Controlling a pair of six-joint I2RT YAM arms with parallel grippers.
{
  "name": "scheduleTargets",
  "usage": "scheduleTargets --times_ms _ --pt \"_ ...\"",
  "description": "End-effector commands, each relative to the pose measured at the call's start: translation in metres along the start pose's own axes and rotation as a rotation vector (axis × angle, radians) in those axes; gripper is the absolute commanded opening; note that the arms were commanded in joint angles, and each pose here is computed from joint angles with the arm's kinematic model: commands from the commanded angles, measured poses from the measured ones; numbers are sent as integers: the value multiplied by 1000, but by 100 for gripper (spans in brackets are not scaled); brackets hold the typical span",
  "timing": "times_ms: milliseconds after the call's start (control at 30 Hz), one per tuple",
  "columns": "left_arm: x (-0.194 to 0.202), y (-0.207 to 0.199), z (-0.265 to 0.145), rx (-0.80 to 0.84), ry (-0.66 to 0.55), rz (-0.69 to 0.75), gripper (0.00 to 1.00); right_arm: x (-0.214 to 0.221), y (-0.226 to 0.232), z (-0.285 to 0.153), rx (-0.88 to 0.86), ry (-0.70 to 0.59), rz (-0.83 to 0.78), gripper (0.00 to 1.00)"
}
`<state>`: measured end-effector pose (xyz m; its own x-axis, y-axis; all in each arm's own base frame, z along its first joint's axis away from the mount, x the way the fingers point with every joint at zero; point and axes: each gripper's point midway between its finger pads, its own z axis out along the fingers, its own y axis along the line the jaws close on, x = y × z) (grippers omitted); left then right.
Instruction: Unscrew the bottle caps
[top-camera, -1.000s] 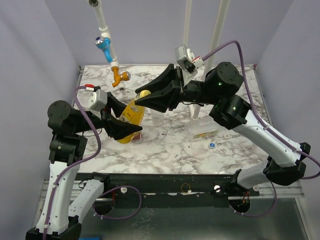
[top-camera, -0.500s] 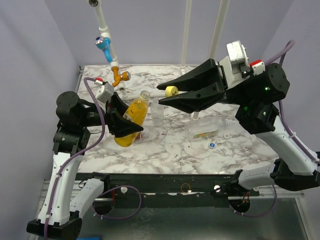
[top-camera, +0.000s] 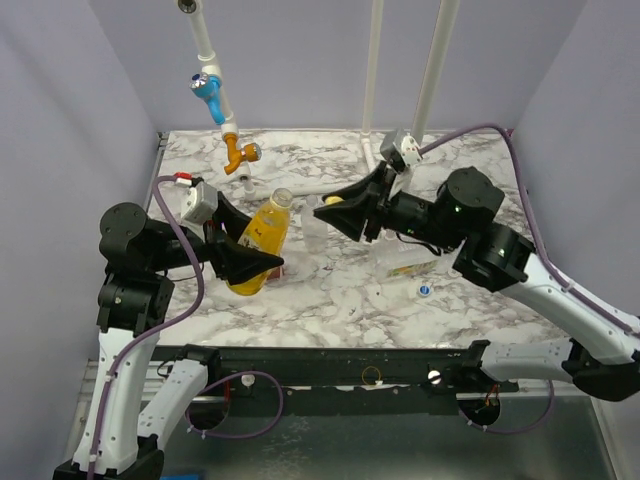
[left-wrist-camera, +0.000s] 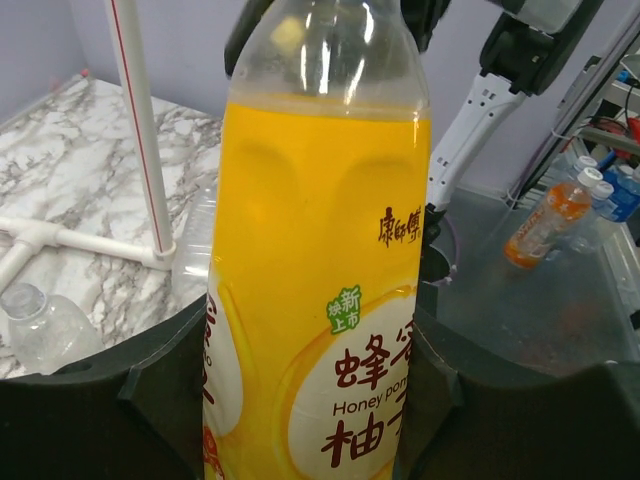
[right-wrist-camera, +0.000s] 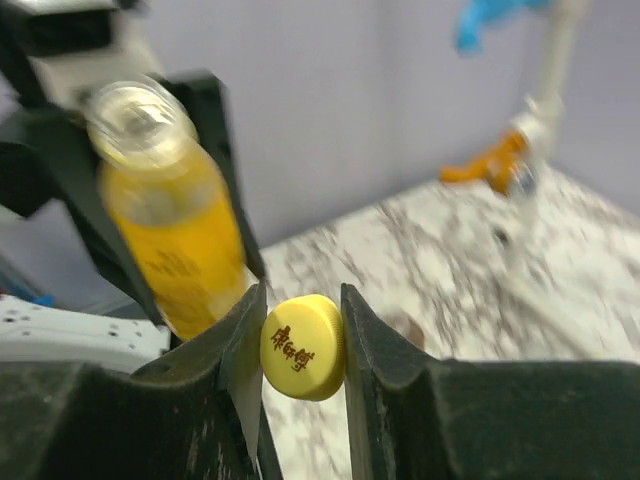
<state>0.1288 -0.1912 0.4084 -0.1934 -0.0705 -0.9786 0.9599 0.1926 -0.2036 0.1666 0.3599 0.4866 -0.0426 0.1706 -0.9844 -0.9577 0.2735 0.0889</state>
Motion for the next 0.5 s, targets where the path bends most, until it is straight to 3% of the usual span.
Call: scheduleTargets --times_ms 0,200,333,467 --pt "-5 13 -2 -83 -29 102 0 76 -73 -64 496 145 153 8" --pt "-6 16 -1 -93 -30 104 0 207 -111 -151 913 339 407 8" --pt "-8 15 -1 -91 -32 106 0 291 -115 -188 1047 464 532 8" --pt "-10 13 -2 -93 -36 107 0 336 -126 -219 1175 509 608 8"
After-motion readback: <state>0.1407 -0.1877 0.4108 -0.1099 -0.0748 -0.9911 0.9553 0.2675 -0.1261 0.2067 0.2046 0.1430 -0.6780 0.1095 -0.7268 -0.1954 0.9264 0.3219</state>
